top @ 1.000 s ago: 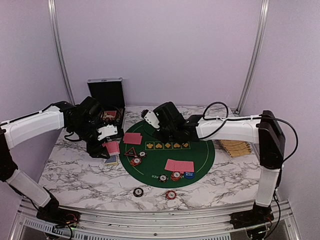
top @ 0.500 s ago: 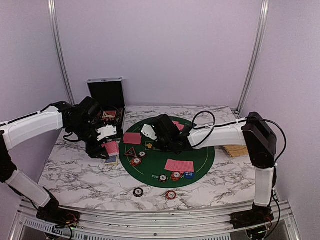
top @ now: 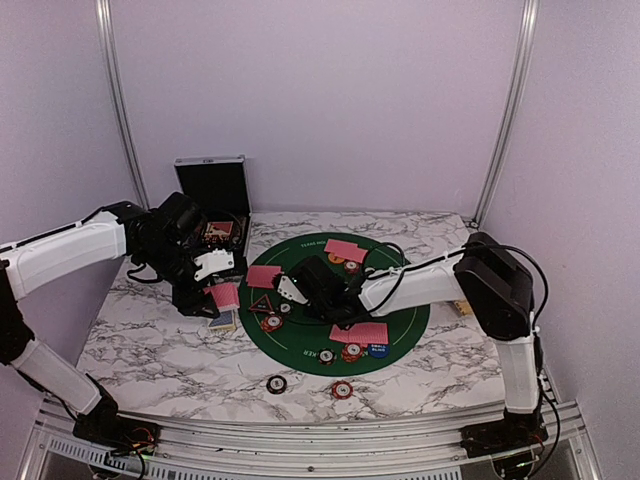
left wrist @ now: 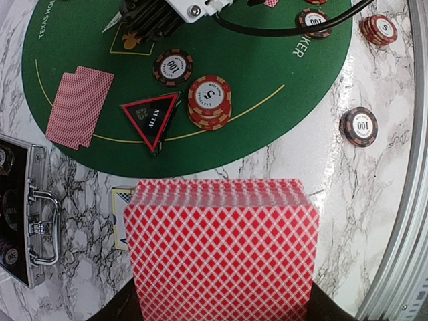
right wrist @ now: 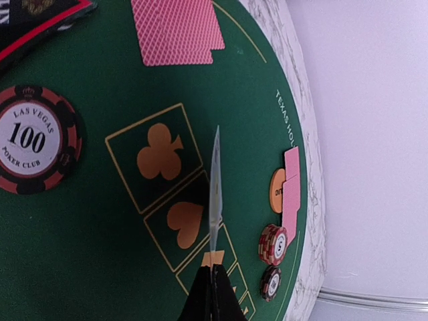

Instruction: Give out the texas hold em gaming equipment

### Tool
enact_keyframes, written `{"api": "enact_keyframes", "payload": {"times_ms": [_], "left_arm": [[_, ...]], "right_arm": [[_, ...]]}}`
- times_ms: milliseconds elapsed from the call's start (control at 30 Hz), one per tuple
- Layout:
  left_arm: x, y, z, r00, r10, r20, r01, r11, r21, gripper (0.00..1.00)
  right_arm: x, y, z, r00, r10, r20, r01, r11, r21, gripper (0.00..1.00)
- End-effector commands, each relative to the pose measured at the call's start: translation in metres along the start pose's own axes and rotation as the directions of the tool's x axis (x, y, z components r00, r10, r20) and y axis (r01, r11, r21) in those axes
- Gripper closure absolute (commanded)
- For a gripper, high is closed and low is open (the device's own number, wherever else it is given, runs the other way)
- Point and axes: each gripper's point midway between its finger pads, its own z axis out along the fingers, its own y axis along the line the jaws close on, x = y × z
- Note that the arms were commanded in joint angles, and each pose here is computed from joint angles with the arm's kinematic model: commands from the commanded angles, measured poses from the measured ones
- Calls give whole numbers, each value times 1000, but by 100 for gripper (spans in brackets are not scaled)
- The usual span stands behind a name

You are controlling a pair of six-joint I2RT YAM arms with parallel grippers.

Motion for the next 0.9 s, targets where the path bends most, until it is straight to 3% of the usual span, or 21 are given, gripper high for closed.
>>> {"api": "enact_keyframes", "payload": {"times_ms": [0, 333, 700, 867], "left_arm": [[-5, 1, -4, 1000, -3, 11, 2, 1000, 13, 100], [-7, 2, -3, 1000, -6, 13, 6, 1000, 16, 100], [-5, 2, -3, 1000, -4, 9, 4, 1000, 15, 100], [-6, 1, -6, 1000, -3, 16, 3, 1000, 9, 100]], "right_arm": [[6, 11, 6, 1000, -12, -16, 12, 1000, 13, 100], [5, 27, 9, 1000, -6, -14, 5, 998, -62, 99], [-15, 17, -10, 995, 77, 67, -68, 989, -128, 77], [-21, -6, -18, 980, 177, 89, -163, 976, -144, 68]]}}
